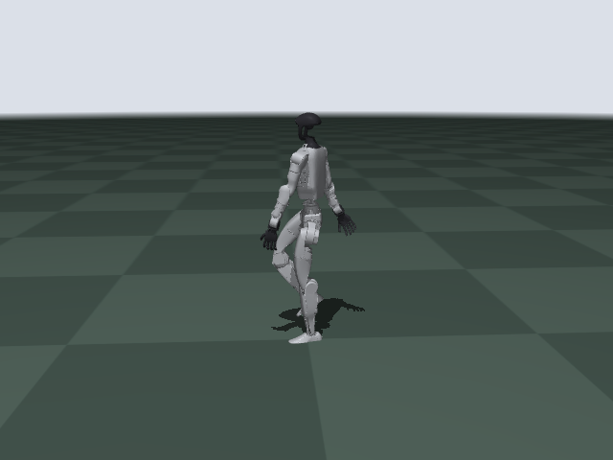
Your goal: In place motions
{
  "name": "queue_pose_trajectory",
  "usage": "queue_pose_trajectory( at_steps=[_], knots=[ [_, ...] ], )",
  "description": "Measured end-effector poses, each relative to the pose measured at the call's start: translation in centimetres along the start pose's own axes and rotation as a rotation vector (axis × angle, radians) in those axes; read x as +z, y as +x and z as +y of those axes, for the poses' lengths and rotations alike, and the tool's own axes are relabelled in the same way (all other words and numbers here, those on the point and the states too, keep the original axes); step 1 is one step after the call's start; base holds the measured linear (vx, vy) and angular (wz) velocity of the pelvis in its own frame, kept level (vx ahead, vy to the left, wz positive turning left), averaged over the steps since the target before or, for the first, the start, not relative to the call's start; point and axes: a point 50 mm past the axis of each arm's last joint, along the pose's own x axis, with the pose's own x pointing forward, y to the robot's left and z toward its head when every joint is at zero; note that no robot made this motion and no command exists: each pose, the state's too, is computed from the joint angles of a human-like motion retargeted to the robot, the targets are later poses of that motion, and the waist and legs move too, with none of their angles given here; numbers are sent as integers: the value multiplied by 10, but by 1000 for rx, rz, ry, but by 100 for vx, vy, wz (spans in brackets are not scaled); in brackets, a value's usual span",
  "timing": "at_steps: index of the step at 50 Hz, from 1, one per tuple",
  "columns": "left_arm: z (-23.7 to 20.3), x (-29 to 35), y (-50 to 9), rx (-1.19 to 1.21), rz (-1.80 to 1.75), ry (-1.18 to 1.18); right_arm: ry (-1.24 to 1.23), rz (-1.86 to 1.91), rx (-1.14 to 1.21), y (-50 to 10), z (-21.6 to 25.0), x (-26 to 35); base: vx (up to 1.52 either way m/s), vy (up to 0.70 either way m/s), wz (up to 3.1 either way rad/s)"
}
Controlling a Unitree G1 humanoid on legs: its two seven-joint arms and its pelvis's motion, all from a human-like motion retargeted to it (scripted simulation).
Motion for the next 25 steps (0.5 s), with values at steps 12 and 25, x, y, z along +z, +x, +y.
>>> queue_pose_trajectory(
  at_steps=[12,25],
  knots=[
    [-22,-139,-12,-19,350,-132,-177,-67,30,-7,17,30,17,-3,13],
    [-35,-260,-72,-16,768,-528,-480,-803,-176,-142,-4,234,-19,-3,-17]
  ],
)
